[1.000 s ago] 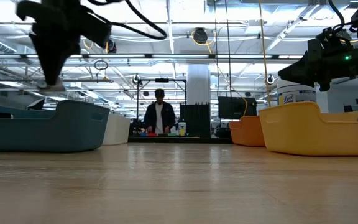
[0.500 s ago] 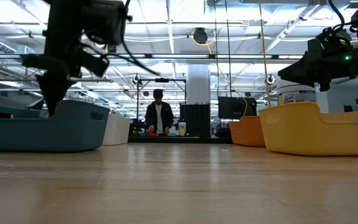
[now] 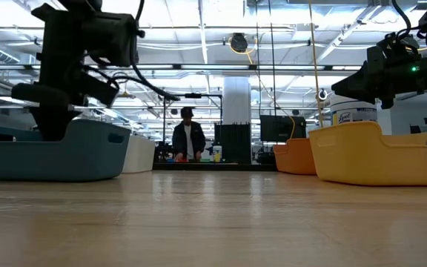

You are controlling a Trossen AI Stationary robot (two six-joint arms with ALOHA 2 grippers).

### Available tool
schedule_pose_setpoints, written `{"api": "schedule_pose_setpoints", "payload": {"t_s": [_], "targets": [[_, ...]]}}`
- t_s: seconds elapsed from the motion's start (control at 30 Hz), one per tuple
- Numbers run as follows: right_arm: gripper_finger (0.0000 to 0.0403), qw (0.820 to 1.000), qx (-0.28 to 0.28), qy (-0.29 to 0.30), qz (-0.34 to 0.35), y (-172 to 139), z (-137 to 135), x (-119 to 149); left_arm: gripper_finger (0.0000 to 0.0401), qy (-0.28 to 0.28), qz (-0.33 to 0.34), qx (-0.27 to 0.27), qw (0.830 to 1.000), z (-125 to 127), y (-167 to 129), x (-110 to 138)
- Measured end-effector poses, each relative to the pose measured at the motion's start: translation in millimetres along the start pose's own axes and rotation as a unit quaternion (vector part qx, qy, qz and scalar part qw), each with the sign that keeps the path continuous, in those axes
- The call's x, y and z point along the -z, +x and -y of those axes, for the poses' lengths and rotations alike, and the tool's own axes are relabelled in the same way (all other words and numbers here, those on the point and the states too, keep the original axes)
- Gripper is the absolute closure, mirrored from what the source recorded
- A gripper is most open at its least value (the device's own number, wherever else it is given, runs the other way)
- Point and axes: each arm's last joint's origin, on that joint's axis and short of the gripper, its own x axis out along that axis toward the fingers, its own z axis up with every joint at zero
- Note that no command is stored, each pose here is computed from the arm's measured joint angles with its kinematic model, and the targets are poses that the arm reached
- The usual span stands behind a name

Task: Pick & Place First Aid Supplies
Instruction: Put the alcohol pad into the blue bin

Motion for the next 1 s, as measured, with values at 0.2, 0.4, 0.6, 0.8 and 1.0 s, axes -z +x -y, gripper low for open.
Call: {"api": "schedule_pose_setpoints", "payload": {"t_s": [0.2, 0.4, 0.6, 0.8, 1.0], "targets": [[0.0286, 1.000, 0.000, 0.000, 0.000, 0, 0, 0, 0.0315, -0.019, 0.044, 0.028, 0.998, -3, -13, 4], [0.0286, 1.000, 0.000, 0.000, 0.000, 0, 0, 0, 0.0197, -0.078, 0.066, 0.044, 0.994, -6, -25, 11], [0.0287, 1.000, 0.000, 0.000, 0.000, 0, 0, 0, 0.0125, -0.160, 0.049, 0.056, 0.984, -3, -39, 22], [0.0287, 1.000, 0.000, 0.000, 0.000, 0, 0, 0, 0.0103, -0.269, 0.005, 0.084, 0.960, 4, -45, 29], [0.0287, 1.000, 0.000, 0.000, 0.000, 0, 0, 0, 0.0113, -0.356, -0.033, 0.106, 0.928, 27, -48, 41]]}}
